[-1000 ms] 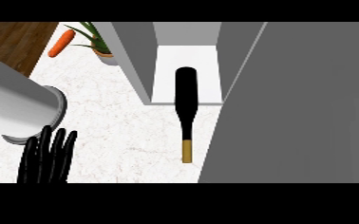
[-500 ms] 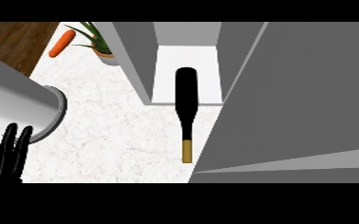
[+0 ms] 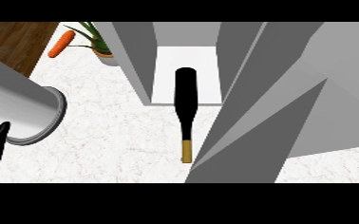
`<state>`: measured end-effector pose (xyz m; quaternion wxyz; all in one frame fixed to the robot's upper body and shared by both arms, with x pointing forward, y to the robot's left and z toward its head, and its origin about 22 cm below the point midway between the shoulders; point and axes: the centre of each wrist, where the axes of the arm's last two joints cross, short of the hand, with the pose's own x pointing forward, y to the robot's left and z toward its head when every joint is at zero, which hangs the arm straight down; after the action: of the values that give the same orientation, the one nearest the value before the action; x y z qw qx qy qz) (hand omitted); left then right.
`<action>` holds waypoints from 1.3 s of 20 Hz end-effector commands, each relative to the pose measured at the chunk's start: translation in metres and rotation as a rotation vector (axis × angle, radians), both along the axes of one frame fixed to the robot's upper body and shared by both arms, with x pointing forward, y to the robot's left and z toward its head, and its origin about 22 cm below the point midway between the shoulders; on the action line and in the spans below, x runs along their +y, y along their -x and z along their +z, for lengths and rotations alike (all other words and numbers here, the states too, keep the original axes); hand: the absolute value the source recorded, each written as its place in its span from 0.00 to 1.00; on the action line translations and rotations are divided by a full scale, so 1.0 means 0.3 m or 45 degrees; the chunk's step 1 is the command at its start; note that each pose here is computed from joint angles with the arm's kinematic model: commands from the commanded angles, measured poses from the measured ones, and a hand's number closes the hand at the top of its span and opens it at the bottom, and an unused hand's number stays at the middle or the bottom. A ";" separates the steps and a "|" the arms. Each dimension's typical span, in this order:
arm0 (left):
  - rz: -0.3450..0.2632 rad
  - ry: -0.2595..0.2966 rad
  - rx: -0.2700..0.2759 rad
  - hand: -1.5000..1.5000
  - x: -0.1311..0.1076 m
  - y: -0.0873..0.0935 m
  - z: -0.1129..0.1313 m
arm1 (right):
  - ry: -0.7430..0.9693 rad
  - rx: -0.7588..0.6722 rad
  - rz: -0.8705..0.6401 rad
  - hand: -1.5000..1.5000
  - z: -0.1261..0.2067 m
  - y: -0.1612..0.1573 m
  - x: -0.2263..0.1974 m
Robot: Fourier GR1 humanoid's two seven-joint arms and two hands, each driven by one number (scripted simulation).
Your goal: Pick up the wine, place it into the cabinet and close the cabinet
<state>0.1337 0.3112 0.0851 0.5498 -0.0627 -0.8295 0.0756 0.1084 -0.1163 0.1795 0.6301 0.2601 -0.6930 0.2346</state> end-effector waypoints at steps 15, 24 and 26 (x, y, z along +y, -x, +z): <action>-0.105 0.072 0.015 0.00 0.057 -0.069 0.036 | -0.017 -0.218 0.067 1.00 0.089 -0.042 0.207; -0.101 0.109 0.010 0.00 -0.011 -0.102 0.043 | -0.045 -0.239 0.051 1.00 0.143 -0.176 0.331; -0.090 0.114 0.036 0.00 0.036 -0.090 0.034 | -0.055 -0.211 0.017 1.00 0.229 -0.265 0.341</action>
<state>0.1608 0.3164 0.0951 0.5557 -0.1132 -0.8190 0.0877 0.1626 -0.0417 0.2202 0.5643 0.2486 -0.7446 0.2556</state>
